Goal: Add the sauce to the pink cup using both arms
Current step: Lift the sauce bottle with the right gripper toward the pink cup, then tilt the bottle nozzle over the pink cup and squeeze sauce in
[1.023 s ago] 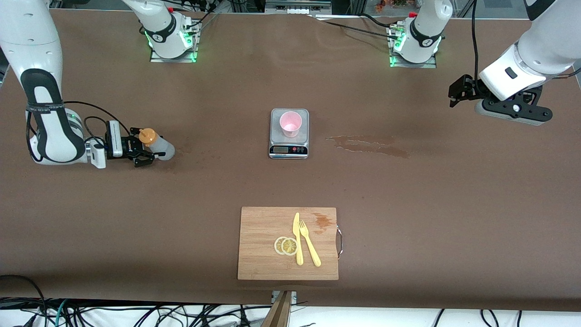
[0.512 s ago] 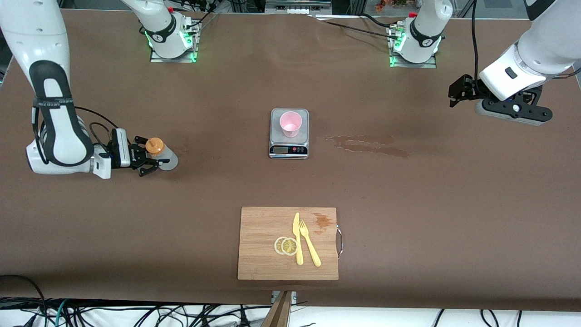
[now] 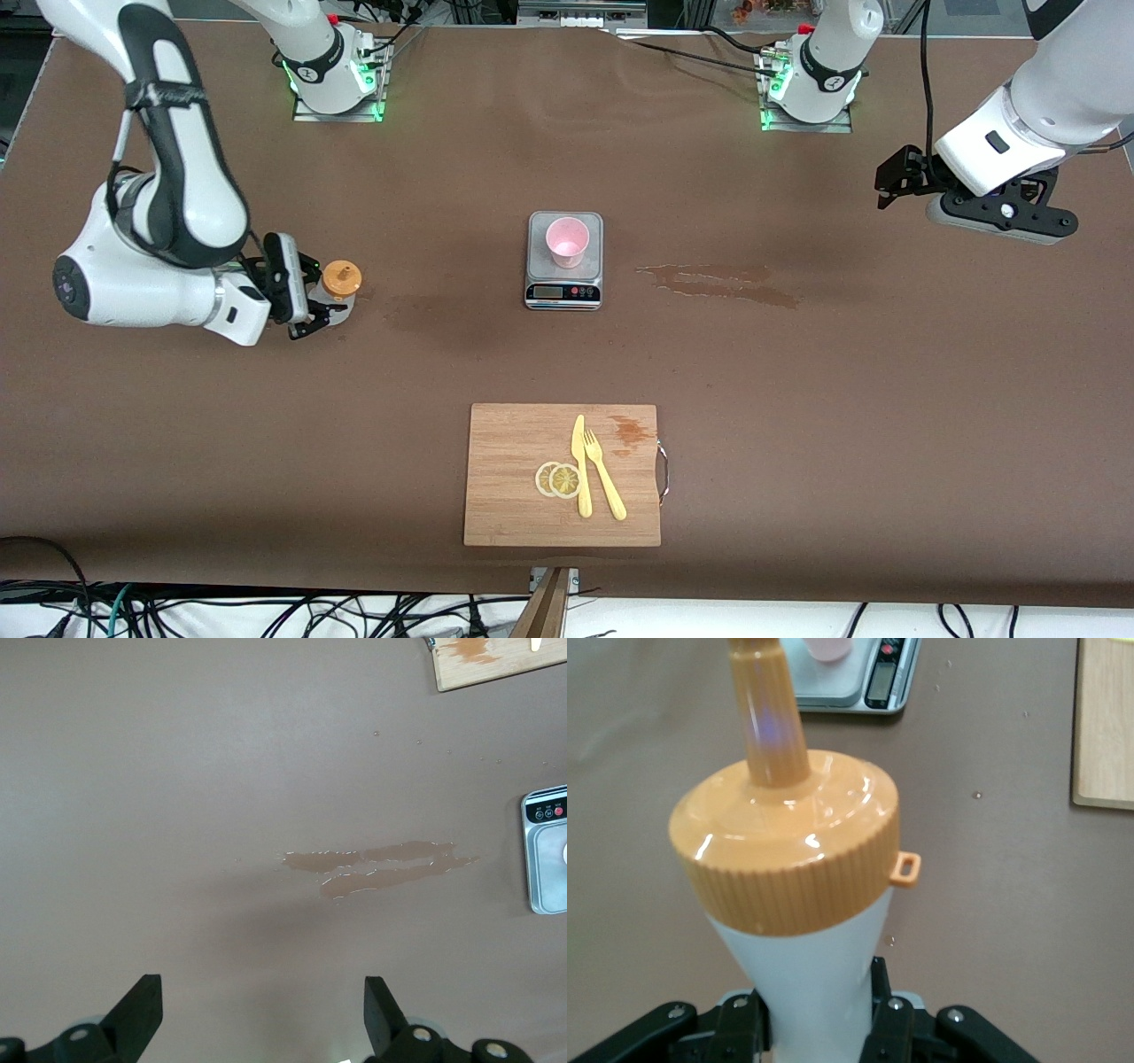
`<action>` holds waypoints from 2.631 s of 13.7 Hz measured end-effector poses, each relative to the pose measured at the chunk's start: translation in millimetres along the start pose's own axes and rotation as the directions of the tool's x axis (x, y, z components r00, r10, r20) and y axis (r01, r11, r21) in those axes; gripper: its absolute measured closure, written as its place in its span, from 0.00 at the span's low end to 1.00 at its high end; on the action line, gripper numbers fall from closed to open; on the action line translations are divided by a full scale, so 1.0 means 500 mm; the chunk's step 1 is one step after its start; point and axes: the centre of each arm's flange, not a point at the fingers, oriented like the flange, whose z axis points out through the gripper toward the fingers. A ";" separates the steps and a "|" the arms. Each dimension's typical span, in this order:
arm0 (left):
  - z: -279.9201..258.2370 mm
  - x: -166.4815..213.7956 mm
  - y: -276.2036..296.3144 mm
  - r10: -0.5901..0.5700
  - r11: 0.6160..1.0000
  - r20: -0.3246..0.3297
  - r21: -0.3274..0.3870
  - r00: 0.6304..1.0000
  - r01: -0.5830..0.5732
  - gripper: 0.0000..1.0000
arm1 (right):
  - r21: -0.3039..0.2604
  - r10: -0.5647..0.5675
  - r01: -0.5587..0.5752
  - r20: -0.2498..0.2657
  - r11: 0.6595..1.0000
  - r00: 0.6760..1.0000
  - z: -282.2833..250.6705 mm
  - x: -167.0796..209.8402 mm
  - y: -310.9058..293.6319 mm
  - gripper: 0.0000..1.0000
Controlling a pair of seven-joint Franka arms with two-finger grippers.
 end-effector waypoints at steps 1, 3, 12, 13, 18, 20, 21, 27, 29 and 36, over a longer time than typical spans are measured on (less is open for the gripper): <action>0.000 0.000 0.000 0.000 1.000 0.000 0.000 1.000 0.000 0.00 | -0.004 0.026 -0.026 0.064 1.000 0.998 -0.014 0.048 0.007 0.59; 0.000 0.000 0.000 0.000 1.000 0.000 0.000 1.000 0.000 0.00 | -0.023 0.086 -0.084 0.168 0.996 0.982 -0.026 0.156 0.013 0.59; 0.000 0.000 0.000 0.000 1.000 0.000 0.000 1.000 0.000 0.00 | -0.102 0.220 -0.195 0.487 0.975 0.845 0.139 0.477 -0.055 0.63; 0.000 0.000 0.000 0.000 1.000 0.000 0.000 1.000 0.000 0.00 | -0.103 0.225 -0.201 0.517 0.974 0.826 0.164 0.499 -0.067 0.63; 0.000 0.000 0.000 0.000 1.000 0.001 0.000 1.000 0.000 0.00 | -0.088 0.217 -0.209 0.629 0.974 0.746 0.251 0.546 -0.105 0.63; 0.000 0.000 0.000 0.000 1.000 0.001 0.000 1.000 0.000 0.00 | -0.073 0.202 -0.206 0.660 0.976 0.723 0.273 0.541 -0.108 0.63; 0.000 0.000 0.000 0.000 1.000 0.002 0.000 1.000 0.000 0.00 | -0.061 0.192 -0.206 0.677 0.977 0.711 0.286 0.540 -0.110 0.63; 0.000 -0.001 0.001 0.001 1.000 0.002 0.000 1.000 -0.001 0.00 | -0.048 0.186 -0.222 0.731 0.974 0.657 0.330 0.576 -0.114 0.63; 0.000 0.000 0.002 0.002 1.000 0.002 0.000 1.000 -0.002 0.00 | -0.053 0.195 -0.235 0.745 0.971 0.638 0.346 0.598 -0.116 0.63; -0.001 0.000 0.005 0.005 1.000 0.001 0.001 1.000 -0.005 0.00 | -0.083 0.202 -0.226 0.793 0.971 0.574 0.385 0.636 -0.096 0.63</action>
